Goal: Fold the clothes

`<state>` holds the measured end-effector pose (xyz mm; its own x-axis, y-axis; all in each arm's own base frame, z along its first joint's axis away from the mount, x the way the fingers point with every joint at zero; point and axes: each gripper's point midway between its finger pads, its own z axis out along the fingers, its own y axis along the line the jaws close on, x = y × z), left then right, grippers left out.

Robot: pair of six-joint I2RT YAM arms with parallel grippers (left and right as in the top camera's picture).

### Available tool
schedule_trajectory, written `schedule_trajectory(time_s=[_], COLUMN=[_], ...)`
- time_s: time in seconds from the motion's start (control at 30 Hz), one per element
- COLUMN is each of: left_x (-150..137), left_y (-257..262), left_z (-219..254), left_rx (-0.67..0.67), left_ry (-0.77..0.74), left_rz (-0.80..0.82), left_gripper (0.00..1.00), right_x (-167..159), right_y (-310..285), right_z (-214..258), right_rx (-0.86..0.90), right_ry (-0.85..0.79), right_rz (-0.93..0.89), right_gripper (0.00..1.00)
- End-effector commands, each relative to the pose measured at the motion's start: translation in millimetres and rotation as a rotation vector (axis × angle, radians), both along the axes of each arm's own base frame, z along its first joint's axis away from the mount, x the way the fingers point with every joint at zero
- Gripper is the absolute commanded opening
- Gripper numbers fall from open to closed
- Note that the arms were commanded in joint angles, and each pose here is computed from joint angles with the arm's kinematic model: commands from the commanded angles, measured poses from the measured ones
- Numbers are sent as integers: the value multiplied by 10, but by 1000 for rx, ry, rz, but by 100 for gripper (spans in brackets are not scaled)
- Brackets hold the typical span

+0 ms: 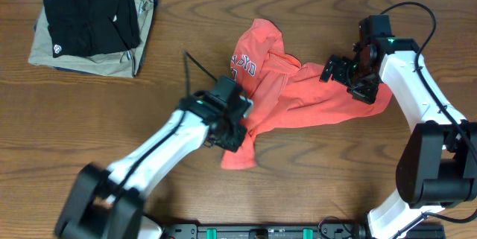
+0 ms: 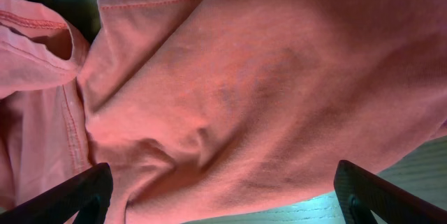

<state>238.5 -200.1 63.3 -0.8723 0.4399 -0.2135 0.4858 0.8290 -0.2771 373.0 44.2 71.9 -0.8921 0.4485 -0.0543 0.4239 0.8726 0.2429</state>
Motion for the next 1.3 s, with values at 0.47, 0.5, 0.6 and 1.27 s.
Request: schedule_trajectory(time_s=[0.47,0.5,0.6,1.27], left_x=[258,247,239,314], left_y=[987,995,998,1937], left_z=[1460,1408,1298,1220], left_rx=[-162,-153,-135,64], left_ry=[-345,-326,-284,-298], left_rz=[396,399,401,807], left_gripper=[6,6,6,6], right_x=[-206,-237,-334,-749], right_y=[400,511,790,2264], right_z=[-111,-121,-152,-232], right_rx=[26,46,82,207], right_ry=[49,51,57,-120], right_rz=[109,134,203,624], right_gripper=[99,99,99,99])
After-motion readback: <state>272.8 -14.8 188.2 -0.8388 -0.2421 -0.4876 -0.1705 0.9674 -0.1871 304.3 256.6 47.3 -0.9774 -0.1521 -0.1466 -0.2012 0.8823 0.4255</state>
